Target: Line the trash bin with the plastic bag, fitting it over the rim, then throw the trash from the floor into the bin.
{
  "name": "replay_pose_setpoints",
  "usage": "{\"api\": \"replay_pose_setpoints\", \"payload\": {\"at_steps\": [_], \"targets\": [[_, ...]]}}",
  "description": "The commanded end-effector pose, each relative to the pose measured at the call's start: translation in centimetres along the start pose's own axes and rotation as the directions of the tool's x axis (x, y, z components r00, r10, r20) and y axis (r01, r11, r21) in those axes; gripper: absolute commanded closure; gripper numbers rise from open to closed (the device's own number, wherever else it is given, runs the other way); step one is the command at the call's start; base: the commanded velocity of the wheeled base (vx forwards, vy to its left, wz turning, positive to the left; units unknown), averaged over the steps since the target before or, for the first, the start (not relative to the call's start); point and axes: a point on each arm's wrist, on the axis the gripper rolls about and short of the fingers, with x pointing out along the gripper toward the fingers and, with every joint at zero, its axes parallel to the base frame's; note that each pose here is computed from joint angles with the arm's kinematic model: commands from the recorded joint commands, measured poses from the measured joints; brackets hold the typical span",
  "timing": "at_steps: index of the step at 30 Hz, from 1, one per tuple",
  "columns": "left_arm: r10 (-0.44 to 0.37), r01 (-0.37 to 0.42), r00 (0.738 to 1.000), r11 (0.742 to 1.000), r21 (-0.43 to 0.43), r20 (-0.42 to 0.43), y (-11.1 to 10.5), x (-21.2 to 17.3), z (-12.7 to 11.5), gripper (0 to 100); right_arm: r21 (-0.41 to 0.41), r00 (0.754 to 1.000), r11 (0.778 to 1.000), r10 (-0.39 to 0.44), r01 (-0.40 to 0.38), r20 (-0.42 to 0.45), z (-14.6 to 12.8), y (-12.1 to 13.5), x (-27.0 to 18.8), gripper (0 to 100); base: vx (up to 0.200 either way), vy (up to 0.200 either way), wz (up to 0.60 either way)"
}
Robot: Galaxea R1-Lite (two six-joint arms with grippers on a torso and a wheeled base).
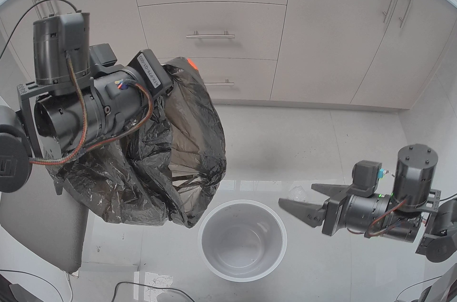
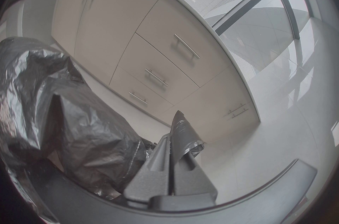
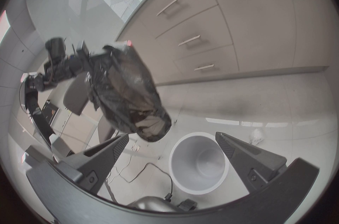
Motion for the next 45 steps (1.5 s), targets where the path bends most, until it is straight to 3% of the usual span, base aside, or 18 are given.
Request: {"api": "replay_pose_setpoints", "payload": {"at_steps": [1,9,11,16,32,35,45], "targets": [[-0.029,0.028,0.999,0.999,-0.036,-0.037,-1.2,0.4,-1.1,100,-0.013,0.992,1.0,0.012,-0.014,-0.123,-3.4,0.3,1.8,0,0.0,0.0,0.0],[-0.119,0.115,0.992,0.99,-0.082,-0.05,-3.2,-1.8,-1.2,100,-0.014,0.994,1.0,0.026,-0.028,-0.111,-6.0,-0.3,3.9,0,0.0,0.0,0.0],[-0.173,0.164,0.982,0.981,-0.103,-0.076,-4.4,-3.6,-1.4,100,-0.02,0.993,0.999,0.04,-0.042,-0.11,-7.3,-0.2,4.6,0,0.0,0.0,0.0],[-0.215,0.203,0.971,0.973,-0.112,-0.107,-5.3,-5.3,-1.5,100,-0.035,0.998,0.999,-0.003,0.001,-0.06,-8.7,-0.3,5.7,0,0.0,0.0,0.0],[-0.233,0.217,0.962,0.969,-0.115,-0.142,-5.7,-5.7,-2.2,100,-0.041,0.999,0.999,0.001,-0.002,-0.037,-8.8,-0.3,5.7,0,0.0,0.0,0.0],[-0.235,0.219,0.959,0.969,-0.113,-0.155,-5.8,-5.7,-2.5,100,-0.033,1.0,0.999,0.012,-0.012,0.009,-8.5,-0.1,5.7,0,0.0,0.0,0.0],[-0.245,0.224,0.954,0.965,-0.134,-0.17,-5.9,-5.7,-2.8,100,-0.046,0.999,0.998,-0.032,0.031,-0.026,-10.2,0.6,6.1,0,0.0,0.0,0.0]]}}
